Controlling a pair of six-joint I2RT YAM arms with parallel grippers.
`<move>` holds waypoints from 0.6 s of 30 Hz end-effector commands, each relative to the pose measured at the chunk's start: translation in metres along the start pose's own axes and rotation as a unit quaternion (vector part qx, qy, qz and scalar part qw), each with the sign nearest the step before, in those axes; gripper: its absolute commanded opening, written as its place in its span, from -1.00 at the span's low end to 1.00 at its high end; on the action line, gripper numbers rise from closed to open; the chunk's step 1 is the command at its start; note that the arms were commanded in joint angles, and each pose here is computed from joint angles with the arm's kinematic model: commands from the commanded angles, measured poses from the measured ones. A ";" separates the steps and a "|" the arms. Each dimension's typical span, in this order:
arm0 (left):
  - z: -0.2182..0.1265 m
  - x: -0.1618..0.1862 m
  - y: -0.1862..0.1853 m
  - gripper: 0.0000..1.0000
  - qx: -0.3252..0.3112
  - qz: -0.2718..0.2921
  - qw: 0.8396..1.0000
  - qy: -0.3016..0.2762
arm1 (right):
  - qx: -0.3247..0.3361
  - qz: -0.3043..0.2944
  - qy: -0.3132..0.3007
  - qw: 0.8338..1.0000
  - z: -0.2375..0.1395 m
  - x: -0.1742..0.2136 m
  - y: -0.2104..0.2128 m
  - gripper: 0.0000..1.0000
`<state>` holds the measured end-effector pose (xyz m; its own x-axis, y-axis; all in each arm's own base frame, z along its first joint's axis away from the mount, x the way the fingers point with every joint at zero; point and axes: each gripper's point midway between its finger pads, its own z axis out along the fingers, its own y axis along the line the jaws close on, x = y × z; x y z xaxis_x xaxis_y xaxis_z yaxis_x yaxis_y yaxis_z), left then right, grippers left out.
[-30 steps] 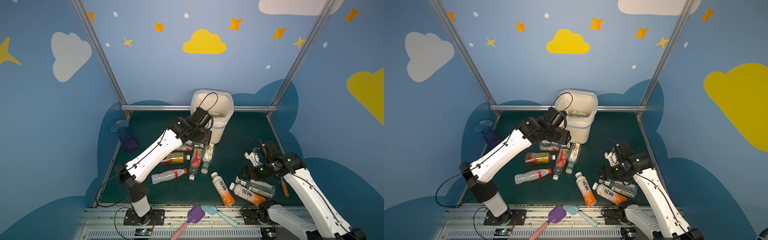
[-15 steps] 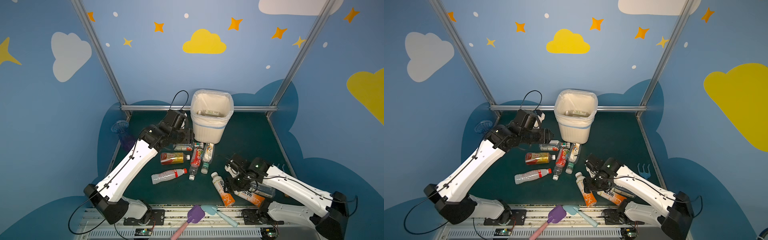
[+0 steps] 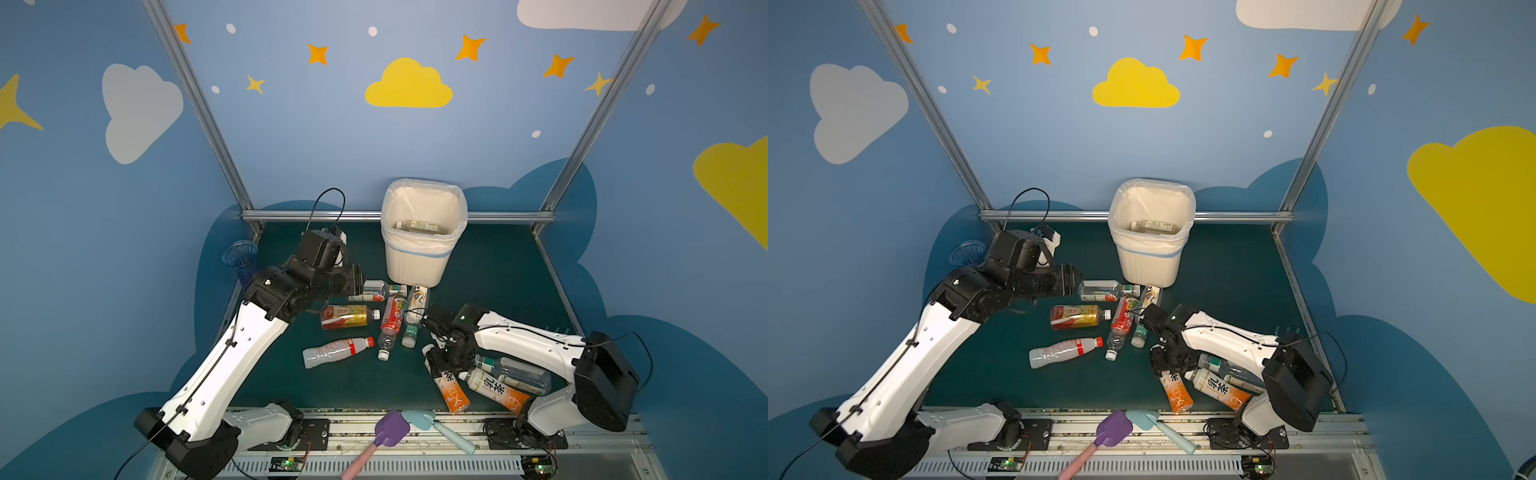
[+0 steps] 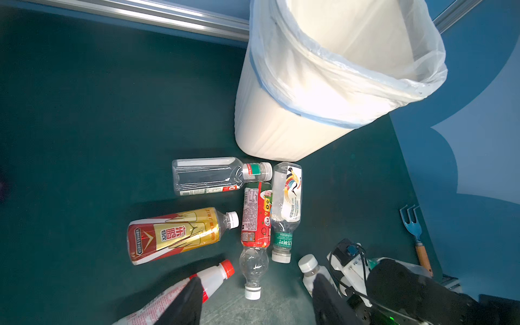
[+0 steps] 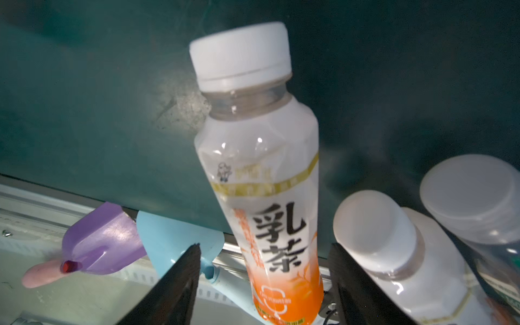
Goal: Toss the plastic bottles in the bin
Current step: 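Close the right gripper on a milk-tea bottle while the left gripper lowers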
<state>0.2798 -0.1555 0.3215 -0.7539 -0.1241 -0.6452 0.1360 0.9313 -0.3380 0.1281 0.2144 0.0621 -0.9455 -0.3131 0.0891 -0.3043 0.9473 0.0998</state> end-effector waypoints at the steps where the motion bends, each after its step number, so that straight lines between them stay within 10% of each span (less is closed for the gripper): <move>1: -0.008 0.005 0.015 0.27 -0.021 -0.009 1.000 0.000 | 0.024 -0.011 -0.001 1.000 0.003 -0.010 0.000 0.46; 9: -0.010 0.020 0.037 0.27 -0.049 -0.021 0.999 0.009 | 0.035 -0.014 0.027 0.999 0.021 -0.015 0.004 0.44; 18: -0.013 0.026 0.048 0.27 -0.057 -0.034 0.998 0.006 | 0.036 -0.010 0.028 0.999 0.021 -0.016 0.000 -0.29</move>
<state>0.2613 -0.1161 0.2979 -0.7689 -0.1700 -0.6164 0.0327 0.9523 -0.3035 0.1375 0.2211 0.0374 -0.9304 -0.3329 0.1536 -0.3316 0.9428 0.0350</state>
